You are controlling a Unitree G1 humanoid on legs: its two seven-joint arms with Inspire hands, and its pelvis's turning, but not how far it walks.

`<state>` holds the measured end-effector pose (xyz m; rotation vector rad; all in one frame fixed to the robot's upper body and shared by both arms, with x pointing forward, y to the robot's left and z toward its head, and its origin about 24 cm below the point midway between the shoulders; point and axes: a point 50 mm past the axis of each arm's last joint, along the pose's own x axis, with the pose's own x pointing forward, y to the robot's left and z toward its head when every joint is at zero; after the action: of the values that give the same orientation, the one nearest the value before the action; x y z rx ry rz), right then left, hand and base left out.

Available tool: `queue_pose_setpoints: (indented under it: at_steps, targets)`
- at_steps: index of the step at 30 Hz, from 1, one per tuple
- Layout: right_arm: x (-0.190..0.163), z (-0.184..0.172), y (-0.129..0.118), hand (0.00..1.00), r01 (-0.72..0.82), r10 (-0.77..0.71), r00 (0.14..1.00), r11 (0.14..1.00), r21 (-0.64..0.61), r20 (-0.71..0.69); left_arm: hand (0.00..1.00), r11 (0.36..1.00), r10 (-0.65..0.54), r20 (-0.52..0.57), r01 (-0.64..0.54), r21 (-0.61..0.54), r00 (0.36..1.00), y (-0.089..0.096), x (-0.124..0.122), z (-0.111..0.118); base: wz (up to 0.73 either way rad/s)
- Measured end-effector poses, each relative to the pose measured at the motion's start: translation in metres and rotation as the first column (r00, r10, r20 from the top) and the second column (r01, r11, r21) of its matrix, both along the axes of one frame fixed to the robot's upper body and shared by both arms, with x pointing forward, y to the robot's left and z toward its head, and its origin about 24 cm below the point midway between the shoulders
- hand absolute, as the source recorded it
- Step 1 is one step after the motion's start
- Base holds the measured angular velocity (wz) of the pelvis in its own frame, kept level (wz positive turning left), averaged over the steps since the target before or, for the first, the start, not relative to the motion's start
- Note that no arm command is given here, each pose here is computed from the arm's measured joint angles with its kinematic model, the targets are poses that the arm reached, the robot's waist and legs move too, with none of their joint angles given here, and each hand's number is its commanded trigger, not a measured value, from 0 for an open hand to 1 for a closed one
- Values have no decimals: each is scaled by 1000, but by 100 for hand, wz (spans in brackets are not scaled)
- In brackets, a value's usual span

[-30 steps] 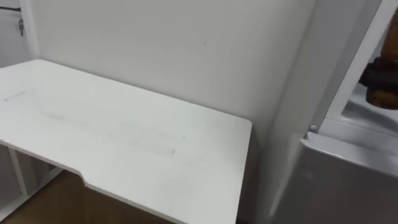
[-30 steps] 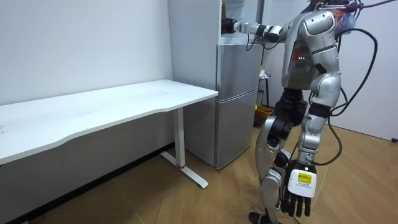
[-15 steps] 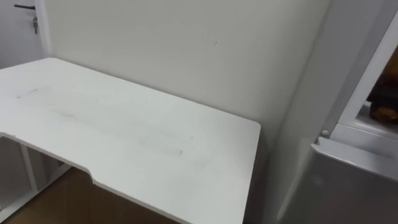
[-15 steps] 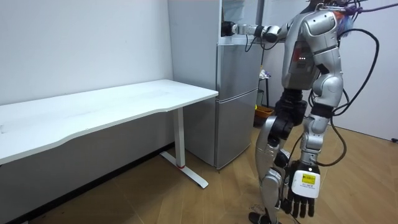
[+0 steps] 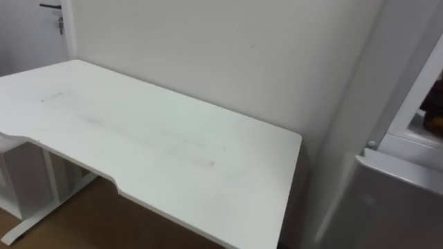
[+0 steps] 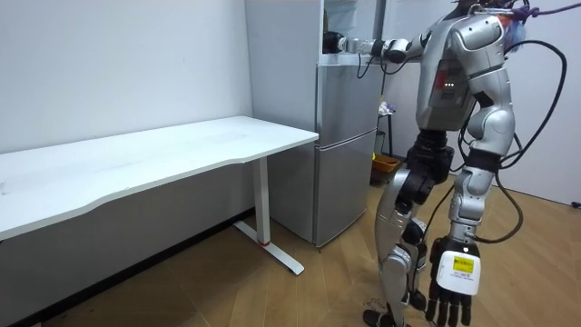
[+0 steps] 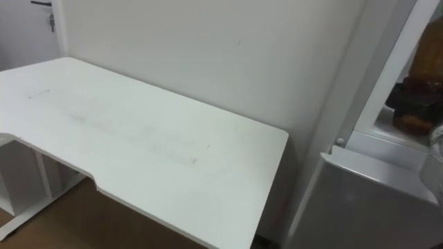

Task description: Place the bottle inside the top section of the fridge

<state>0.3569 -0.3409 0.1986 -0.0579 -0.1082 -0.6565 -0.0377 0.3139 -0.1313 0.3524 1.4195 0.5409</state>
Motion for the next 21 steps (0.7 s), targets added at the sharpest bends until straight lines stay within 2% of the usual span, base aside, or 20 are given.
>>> queue_pose_setpoints:
  at_steps: [21]
  targets:
    - [0,-6,-4,0,-31,30,999,999,29,21,0,998,-39,10,40,-47,999,-9,7,-4,1]
